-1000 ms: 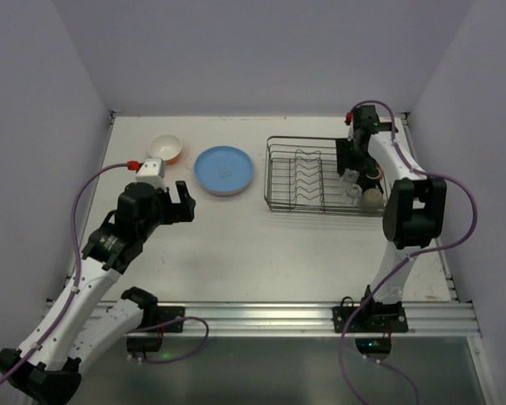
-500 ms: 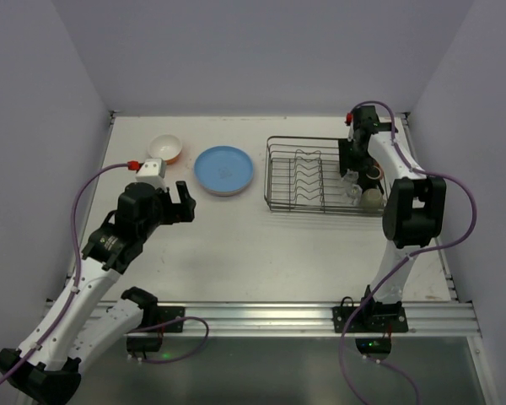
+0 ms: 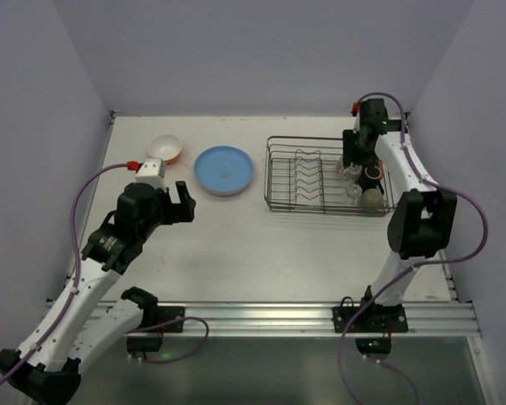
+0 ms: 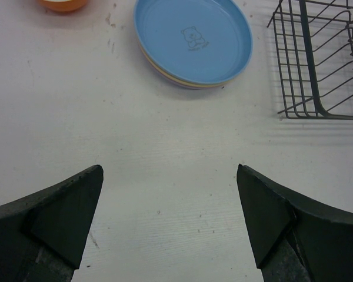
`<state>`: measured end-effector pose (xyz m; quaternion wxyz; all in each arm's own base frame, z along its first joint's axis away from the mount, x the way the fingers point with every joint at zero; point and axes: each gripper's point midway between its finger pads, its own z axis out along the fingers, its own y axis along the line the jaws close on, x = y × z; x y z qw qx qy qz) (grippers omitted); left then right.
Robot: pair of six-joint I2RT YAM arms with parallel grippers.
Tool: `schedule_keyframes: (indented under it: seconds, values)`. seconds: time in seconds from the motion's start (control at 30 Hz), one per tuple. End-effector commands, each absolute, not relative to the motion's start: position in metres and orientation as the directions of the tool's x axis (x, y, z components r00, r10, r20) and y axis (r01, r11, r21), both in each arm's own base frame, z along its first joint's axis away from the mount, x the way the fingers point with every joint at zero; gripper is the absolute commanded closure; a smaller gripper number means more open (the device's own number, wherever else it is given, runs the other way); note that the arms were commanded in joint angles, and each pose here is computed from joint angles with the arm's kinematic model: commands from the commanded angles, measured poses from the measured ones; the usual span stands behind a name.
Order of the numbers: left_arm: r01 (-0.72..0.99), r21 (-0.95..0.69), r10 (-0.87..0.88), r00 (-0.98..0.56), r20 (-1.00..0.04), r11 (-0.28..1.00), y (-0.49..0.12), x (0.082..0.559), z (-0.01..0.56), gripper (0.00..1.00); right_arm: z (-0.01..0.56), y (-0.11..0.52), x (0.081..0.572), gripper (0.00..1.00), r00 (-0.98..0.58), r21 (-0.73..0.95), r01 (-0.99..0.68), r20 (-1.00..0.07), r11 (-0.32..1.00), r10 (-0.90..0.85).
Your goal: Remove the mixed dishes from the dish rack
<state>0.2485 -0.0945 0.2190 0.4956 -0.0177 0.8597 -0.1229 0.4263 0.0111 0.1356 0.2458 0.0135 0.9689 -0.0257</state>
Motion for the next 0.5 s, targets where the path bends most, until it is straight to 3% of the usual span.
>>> schedule_keyframes:
  seconds: [0.0, 0.37, 0.47]
  values:
    - [0.116, -0.225, -0.144, -0.479, -0.866, 0.967, -0.097, 0.252, 0.226, 0.00, 0.181, 0.017, 0.426, 0.99, -0.821, -0.014, 0.036, -0.571, 0.999, 0.021]
    - [0.122, -0.234, -0.153, -0.465, -0.872, 0.965, -0.098, 0.252, 0.234, 0.00, 0.250, 0.029, 0.403, 1.00, -0.717, 0.065, 0.001, -0.695, 0.998, 0.046]
    - [0.175, -0.310, -0.205, -0.446, -0.871, 0.935, -0.112, 0.250, 0.252, 0.00, 0.286, 0.052, 0.387, 1.00, -0.639, 0.174, -0.092, -0.766, 0.980, 0.076]
